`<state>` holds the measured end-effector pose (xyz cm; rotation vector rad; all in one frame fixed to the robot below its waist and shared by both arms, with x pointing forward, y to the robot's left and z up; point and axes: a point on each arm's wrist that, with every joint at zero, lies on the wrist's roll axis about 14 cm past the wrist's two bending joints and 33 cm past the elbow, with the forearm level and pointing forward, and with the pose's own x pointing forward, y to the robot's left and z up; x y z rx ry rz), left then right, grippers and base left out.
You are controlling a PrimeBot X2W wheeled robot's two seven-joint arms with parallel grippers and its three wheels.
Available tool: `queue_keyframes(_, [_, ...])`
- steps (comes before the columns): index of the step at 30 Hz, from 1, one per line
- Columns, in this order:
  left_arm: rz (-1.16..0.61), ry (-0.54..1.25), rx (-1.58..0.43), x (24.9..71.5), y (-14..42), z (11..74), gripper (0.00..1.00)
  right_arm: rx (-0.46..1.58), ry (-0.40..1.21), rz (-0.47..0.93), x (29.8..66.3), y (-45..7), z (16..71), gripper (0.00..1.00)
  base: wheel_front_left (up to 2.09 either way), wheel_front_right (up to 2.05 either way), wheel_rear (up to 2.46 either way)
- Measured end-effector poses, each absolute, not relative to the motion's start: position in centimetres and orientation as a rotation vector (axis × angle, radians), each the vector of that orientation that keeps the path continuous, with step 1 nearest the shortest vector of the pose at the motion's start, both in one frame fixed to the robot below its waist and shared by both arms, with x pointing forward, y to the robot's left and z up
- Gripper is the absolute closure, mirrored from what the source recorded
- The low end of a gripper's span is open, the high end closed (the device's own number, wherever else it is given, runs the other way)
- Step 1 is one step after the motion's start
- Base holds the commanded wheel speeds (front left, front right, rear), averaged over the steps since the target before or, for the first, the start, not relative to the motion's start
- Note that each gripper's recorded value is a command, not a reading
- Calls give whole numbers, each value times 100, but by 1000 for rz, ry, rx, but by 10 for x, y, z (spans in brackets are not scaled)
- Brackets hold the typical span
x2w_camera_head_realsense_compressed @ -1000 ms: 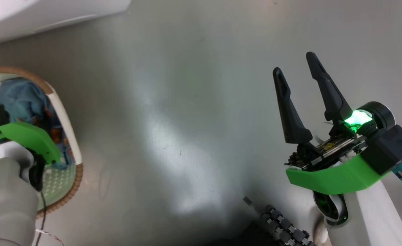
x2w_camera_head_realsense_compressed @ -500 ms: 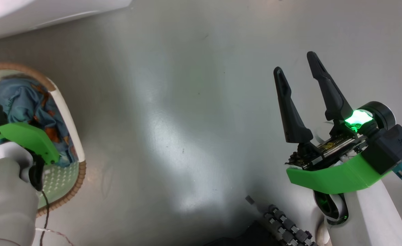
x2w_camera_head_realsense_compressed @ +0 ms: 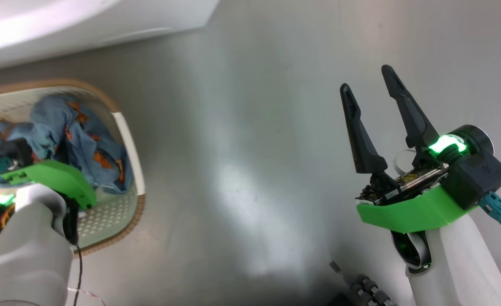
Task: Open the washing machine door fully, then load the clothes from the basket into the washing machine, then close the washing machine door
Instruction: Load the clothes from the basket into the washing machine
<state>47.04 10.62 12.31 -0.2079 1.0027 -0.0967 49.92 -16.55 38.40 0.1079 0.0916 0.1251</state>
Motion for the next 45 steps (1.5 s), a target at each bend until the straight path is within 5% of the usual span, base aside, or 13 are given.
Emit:
queue_keyframes(26, [-9, 474, -191, 466, 162, 315, 100, 105, 54, 151, 466, -148, 433, 0, 0, 0, 0])
queue_keyframes(45, [-9, 108, -59, 377, 187, 452, 100, 101, -50, 198, 394, -133, 501, 0, 0, 0, 0])
